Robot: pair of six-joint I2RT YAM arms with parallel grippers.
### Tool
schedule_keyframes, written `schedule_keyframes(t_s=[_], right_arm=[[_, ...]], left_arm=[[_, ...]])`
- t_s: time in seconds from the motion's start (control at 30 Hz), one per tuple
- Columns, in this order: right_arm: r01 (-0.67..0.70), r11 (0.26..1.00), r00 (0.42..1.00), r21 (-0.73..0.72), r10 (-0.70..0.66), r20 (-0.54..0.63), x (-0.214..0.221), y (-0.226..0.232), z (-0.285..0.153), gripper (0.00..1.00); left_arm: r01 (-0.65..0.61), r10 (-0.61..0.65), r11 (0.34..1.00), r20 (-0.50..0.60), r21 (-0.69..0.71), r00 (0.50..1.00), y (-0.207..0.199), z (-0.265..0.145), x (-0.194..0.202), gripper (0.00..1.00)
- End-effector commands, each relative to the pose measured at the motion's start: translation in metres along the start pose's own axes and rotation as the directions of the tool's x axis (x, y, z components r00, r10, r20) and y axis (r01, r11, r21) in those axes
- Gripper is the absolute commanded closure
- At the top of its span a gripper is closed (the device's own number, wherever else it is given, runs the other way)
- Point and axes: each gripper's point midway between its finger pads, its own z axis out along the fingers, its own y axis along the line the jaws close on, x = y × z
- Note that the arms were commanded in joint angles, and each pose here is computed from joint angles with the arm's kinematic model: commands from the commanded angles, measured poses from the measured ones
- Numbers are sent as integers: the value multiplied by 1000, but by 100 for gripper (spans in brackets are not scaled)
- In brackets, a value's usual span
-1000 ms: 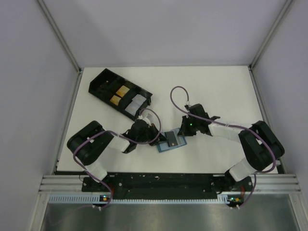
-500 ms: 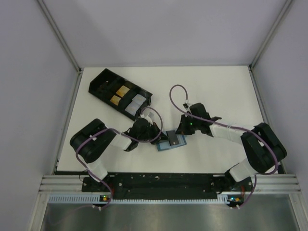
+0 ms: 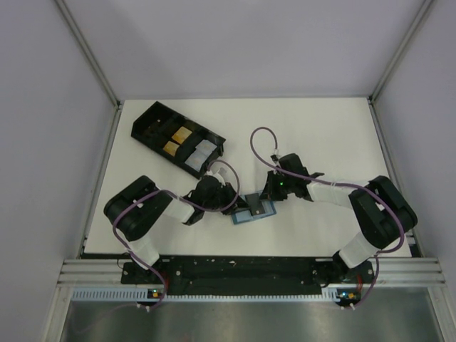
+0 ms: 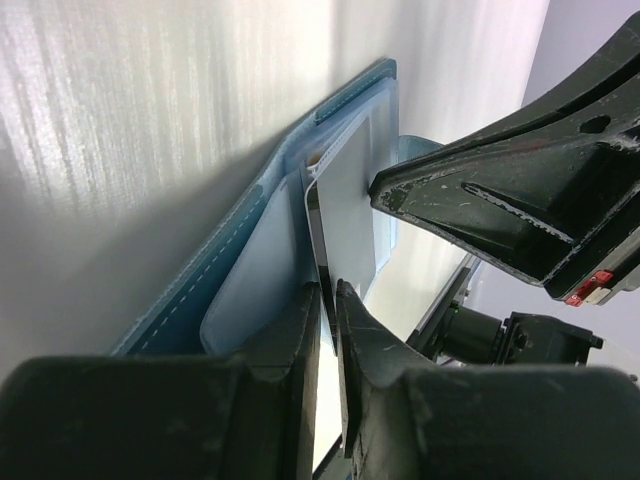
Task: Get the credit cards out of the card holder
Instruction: Remove the credit card from the card holder.
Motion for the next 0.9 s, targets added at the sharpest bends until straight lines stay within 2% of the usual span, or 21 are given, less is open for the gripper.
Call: schedule_keyframes(t_s=[0.0, 0.2, 0.37, 0.87], right_arm=[[-18, 990, 999, 139, 24, -39, 19, -35, 5, 100], [-20, 989, 999, 147, 26, -38, 19, -36, 4, 100], [-24, 985, 999, 172, 32, -41, 21, -42, 4, 100], [-63, 954, 992, 293, 91, -83, 35, -71, 5, 100]], left_arm=[[4, -5, 999, 27, 52, 1000, -10, -3, -5, 82], [11, -13, 997, 28, 73, 1000, -13, -4, -4, 83], [15, -17, 997, 26, 70, 1000, -11, -5, -4, 100], [56, -57, 998, 38, 15, 998, 11, -15, 2, 100]])
